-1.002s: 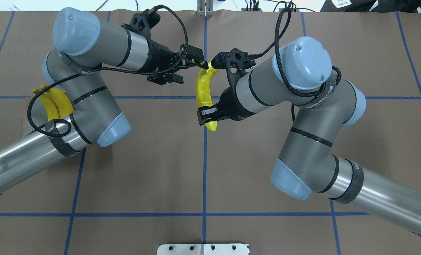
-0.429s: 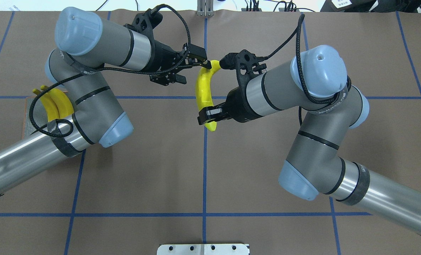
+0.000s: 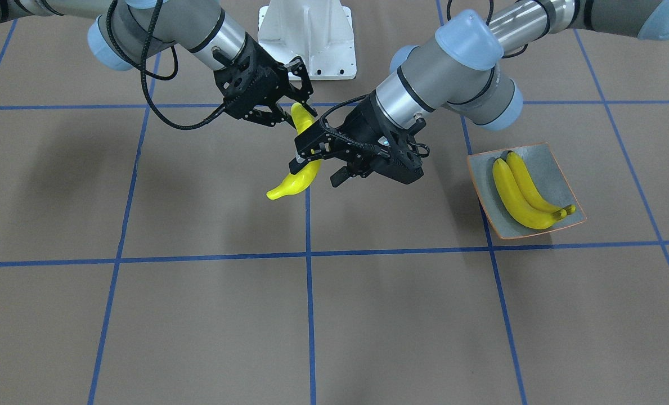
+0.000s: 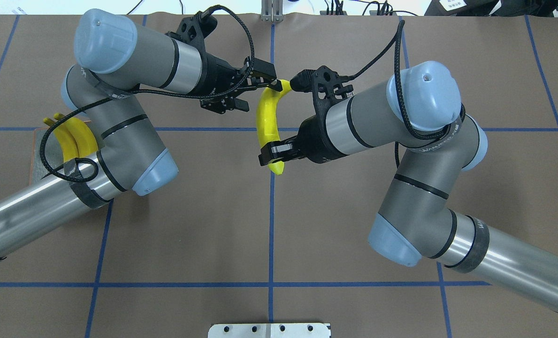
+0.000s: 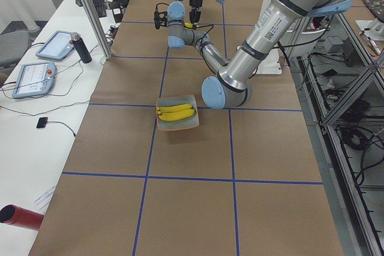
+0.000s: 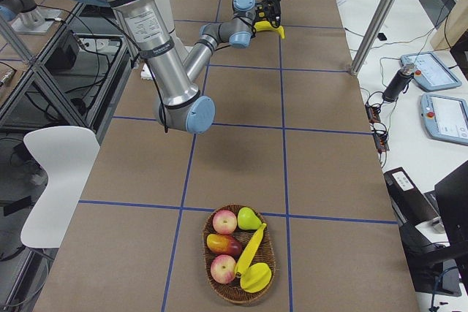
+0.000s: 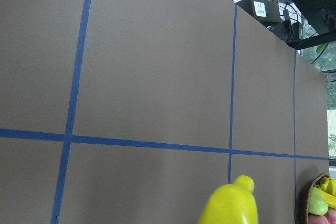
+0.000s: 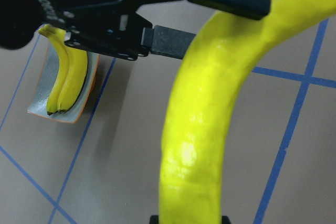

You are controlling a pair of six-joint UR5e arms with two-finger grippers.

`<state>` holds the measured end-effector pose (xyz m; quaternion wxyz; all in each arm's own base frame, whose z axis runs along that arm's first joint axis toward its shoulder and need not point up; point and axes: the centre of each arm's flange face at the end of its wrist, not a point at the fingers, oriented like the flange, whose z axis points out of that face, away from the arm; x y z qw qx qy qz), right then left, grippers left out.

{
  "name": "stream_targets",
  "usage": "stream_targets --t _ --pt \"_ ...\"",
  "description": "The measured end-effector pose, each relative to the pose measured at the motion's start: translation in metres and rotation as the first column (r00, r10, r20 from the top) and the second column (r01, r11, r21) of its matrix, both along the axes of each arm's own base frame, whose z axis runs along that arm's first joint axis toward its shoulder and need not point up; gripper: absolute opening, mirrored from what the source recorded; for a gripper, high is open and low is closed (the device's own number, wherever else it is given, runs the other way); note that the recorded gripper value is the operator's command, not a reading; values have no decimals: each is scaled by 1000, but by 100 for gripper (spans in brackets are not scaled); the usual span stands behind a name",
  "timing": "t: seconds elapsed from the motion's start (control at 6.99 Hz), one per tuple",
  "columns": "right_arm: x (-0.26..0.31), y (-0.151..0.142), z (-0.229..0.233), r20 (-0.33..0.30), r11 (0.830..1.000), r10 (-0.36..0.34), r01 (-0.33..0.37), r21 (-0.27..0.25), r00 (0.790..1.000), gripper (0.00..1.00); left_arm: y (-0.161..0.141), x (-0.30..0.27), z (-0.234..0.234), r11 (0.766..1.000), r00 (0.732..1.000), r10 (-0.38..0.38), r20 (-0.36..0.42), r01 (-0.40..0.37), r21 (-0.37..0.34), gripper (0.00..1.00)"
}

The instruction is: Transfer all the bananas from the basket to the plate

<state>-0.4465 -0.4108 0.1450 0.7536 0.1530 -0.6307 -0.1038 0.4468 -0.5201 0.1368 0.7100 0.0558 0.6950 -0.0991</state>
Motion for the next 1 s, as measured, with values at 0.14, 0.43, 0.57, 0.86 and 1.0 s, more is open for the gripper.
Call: stream_targets --t 0.14,0.43,0.57,0.86,1.0 --pt "0 0 0 0 1000 -1 1 -1 1000 0 5 4 -3 1000 1000 10 -5 -10 2 99" --pt "0 0 1 0 1000 -2 2 -2 1000 0 16 12 -7 1000 999 30 -12 -30 9 83" --pt "0 0 1 0 1000 -5 5 -2 1000 0 20 14 -9 999 999 38 -16 -38 13 69" --pt "1 0 1 1 1000 -14 14 -4 1000 0 25 13 -10 999 999 48 -20 -48 21 29" --pt "2 0 0 3 1000 -17 17 -4 1000 0 25 13 -8 999 999 50 -18 -50 22 2"
